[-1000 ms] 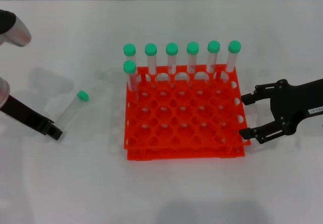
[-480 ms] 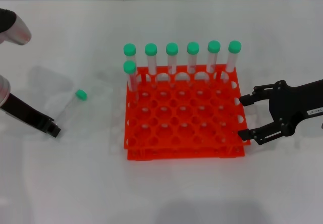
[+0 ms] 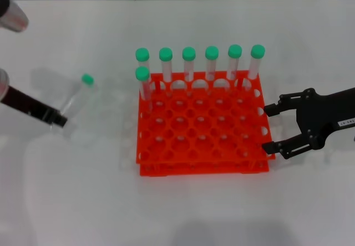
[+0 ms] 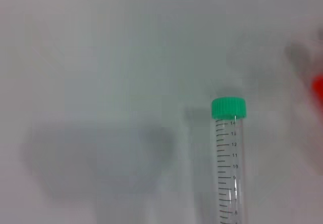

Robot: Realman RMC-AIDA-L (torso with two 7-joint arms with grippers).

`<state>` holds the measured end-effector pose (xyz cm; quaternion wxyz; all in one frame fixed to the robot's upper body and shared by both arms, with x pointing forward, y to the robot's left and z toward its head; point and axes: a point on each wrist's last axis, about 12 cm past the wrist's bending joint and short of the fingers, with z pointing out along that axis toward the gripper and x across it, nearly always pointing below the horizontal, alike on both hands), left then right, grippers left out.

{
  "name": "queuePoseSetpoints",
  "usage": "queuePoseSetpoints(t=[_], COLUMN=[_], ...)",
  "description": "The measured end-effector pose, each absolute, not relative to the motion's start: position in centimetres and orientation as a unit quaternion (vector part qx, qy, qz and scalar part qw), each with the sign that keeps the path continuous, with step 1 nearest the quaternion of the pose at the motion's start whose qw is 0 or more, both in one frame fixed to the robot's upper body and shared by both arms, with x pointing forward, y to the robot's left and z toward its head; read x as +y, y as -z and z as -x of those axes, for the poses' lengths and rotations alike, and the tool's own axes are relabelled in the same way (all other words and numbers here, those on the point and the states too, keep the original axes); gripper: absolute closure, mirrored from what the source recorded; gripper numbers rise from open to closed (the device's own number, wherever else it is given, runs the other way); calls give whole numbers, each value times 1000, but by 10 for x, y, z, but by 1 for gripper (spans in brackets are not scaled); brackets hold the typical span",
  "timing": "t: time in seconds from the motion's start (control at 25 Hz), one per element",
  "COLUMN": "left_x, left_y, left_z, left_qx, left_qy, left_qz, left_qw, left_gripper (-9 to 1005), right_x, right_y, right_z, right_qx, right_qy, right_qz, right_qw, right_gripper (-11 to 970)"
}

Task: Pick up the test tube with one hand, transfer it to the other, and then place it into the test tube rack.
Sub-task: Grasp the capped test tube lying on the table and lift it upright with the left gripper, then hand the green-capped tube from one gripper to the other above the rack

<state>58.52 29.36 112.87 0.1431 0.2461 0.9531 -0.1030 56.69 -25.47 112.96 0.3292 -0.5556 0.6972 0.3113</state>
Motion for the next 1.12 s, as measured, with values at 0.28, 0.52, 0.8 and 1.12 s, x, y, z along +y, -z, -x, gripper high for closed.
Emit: queuePoseSetpoints(t=[0.28, 0.52, 0.8, 1.12], left_x=[294, 284, 273, 260], left_y=[-1143, -1143, -1157, -1164], left_z=[-591, -594, -594, -602], left_qx=[896, 841, 763, 702], left_qy=[123, 174, 240, 349], left_qz=[-270, -300, -324, -377], left_qw=[329, 416, 506, 493], left_gripper=[803, 799, 794, 789], right_x=[-253, -248, -243, -240], right_y=[-1128, -1125, -1124, -1122], right_z=[-565, -563, -562, -560], right_qx=[695, 689, 682, 676], right_qy=[-315, -318, -322, -325], right_qz=[555, 557, 561, 564], right_qw=[332, 338, 342, 344], right_gripper=[90, 91, 91, 90])
